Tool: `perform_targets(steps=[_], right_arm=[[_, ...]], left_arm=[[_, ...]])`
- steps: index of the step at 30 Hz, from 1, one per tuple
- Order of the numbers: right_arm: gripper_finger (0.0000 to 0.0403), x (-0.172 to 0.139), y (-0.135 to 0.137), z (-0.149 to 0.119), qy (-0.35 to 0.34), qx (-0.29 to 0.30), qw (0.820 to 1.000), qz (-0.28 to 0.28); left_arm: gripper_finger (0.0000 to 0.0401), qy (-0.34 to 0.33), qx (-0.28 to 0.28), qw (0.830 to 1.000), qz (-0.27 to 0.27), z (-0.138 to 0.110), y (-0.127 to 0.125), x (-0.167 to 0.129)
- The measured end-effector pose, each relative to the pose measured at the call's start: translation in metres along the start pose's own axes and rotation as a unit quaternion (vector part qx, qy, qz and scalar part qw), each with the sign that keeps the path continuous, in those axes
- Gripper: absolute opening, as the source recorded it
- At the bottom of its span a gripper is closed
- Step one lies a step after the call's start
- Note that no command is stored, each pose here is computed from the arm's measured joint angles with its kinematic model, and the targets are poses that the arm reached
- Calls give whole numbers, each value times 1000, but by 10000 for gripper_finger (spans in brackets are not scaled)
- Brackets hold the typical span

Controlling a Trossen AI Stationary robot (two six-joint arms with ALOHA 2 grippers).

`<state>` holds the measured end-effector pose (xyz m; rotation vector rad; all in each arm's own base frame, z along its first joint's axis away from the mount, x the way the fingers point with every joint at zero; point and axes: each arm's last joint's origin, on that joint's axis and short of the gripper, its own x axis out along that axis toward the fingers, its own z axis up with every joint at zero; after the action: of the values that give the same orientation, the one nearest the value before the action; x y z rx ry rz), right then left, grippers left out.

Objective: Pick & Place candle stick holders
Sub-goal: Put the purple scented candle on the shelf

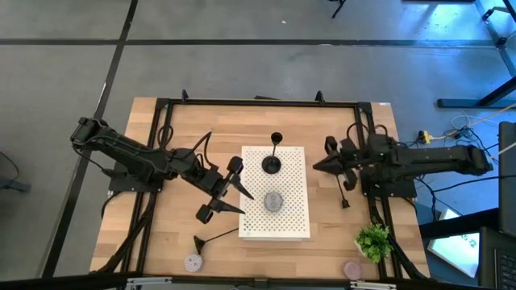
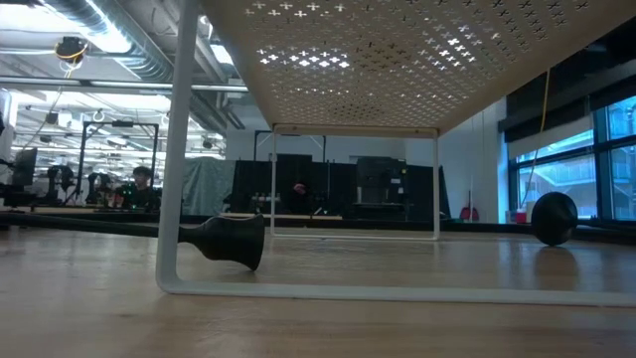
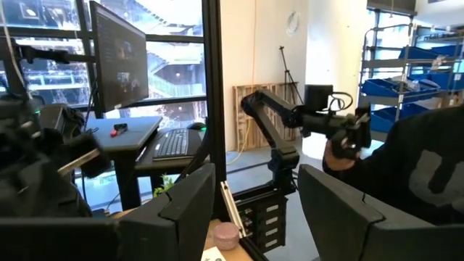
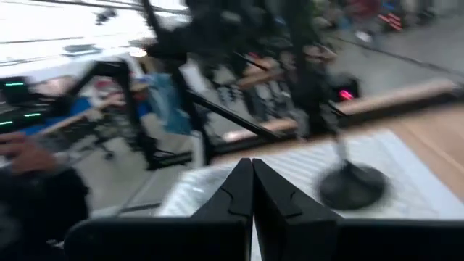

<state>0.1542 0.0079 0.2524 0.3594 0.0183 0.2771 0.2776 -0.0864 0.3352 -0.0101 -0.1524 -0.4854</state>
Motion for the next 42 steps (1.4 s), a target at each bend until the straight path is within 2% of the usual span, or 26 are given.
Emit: perform_targets(steps=[6, 12, 16, 20, 25, 29, 33, 38, 42], right_arm=[[1, 3, 29, 4, -42, -44, 993, 102], [1, 4, 55, 5, -88, -97, 973, 191], [1, 9, 66, 3, -112, -123, 963, 214], [1, 18, 74, 6, -98, -133, 963, 215], [1, 41, 94, 9, -45, -165, 957, 236], [1, 60, 118, 6, 14, -251, 937, 243], [1, 73, 142, 2, 89, -320, 917, 222], [1, 76, 174, -8, 171, -347, 896, 217], [1, 69, 198, -12, 241, -332, 890, 197]], left_arm=[[194, 0, 0, 1000, 0, 0, 0, 0], [196, 0, 0, 1000, 0, 0, 0, 0], [195, 0, 0, 1000, 0, 0, 0, 0], [195, 0, 2, 1000, 0, 0, 0, 0], [195, 0, 3, 1000, 0, 0, 0, 0], [194, 1, 3, 1000, 0, 0, 0, 0], [194, 6, 2, 1000, 0, -1, 0, 0], [194, 8, 2, 1000, 0, -1, 0, 0], [194, 8, 4, 1000, 1, -1, 0, 0]])
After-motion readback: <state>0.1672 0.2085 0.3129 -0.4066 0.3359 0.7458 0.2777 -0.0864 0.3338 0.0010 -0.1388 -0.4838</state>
